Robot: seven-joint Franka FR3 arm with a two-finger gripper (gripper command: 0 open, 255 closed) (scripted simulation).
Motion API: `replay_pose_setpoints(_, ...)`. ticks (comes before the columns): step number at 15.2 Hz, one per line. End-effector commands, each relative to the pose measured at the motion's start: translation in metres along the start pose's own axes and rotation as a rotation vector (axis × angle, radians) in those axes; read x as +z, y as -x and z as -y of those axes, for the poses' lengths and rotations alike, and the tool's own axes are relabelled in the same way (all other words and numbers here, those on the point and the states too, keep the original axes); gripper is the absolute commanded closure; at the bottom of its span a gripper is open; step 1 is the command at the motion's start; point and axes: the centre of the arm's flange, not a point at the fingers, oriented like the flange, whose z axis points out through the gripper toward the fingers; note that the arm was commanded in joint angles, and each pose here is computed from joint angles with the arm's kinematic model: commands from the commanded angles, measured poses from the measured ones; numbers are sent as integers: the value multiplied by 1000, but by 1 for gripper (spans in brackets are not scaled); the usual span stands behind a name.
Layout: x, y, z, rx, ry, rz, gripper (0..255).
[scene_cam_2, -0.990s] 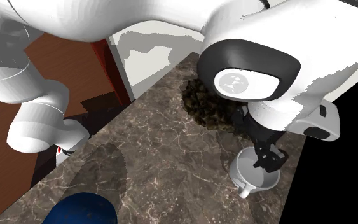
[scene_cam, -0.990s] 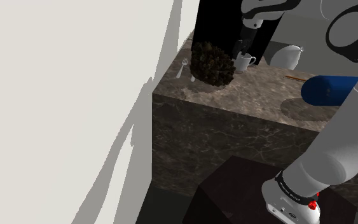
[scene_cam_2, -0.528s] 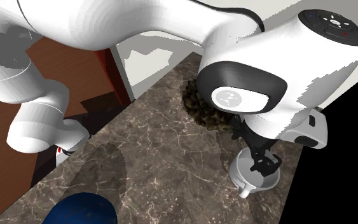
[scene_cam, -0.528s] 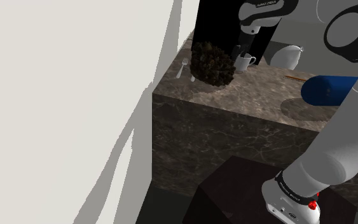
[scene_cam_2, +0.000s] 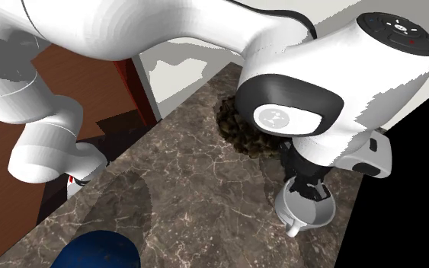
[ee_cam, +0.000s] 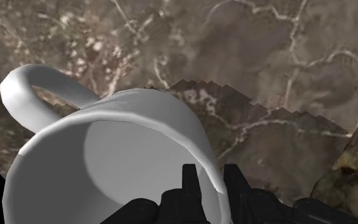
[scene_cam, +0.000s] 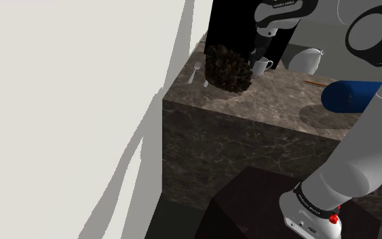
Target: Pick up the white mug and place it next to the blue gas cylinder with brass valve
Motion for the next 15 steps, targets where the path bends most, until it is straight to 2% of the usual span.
replay_pose_setpoints(1,1,0,0,0,0,1,255)
replay_pose_setpoints(7,1,0,0,0,0,1,255)
replay_pose_setpoints(15,-41,-2,-2,0,0,1,255)
